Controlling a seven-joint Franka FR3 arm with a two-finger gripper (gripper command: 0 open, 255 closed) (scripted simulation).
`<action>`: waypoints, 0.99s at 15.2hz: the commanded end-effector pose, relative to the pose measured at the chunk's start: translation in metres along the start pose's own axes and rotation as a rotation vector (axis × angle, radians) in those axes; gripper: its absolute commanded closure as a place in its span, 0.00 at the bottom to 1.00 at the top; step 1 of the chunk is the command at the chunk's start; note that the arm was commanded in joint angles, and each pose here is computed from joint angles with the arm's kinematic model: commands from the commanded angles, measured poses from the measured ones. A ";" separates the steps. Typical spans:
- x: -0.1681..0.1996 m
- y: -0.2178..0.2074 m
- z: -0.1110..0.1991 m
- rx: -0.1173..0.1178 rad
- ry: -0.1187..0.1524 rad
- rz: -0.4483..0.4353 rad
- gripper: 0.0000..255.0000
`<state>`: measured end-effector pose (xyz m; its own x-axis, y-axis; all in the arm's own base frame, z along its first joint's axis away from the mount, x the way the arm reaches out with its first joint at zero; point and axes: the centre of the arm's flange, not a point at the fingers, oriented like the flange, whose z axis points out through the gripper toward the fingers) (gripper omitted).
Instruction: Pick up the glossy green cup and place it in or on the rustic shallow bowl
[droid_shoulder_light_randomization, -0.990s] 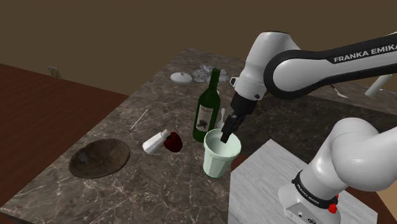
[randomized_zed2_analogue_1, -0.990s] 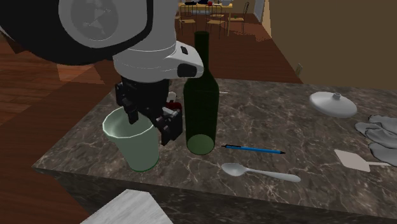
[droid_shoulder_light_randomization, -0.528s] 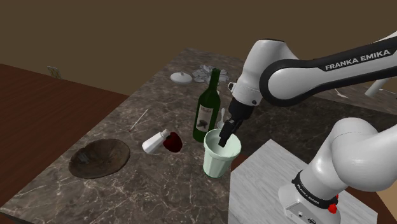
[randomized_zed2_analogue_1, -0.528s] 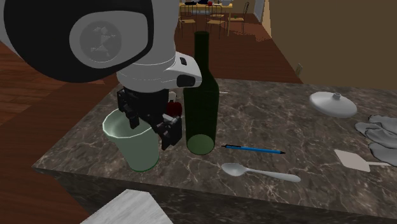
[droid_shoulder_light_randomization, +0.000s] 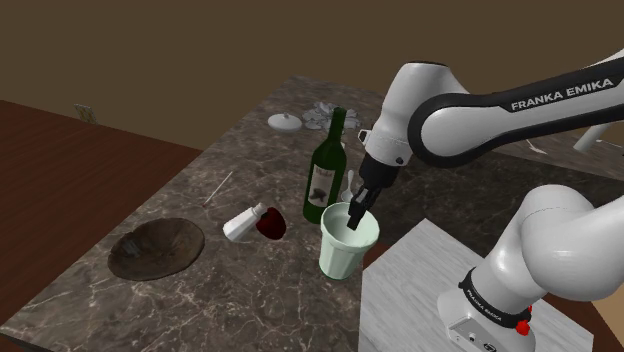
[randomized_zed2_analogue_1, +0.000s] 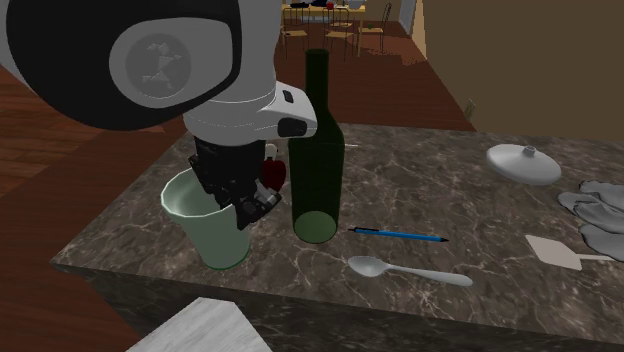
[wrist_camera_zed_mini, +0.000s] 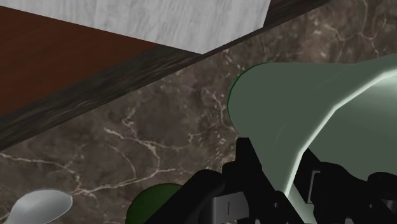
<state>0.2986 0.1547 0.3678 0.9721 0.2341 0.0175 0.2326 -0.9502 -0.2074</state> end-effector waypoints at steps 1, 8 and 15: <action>0.000 0.000 0.000 0.000 0.001 0.000 1.00; 0.000 -0.003 -0.016 0.000 0.001 0.000 1.00; 0.001 -0.011 -0.052 0.000 0.001 0.000 1.00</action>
<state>0.2985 0.1554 0.4161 0.9721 0.2339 0.0181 0.2325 -0.9502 -0.2075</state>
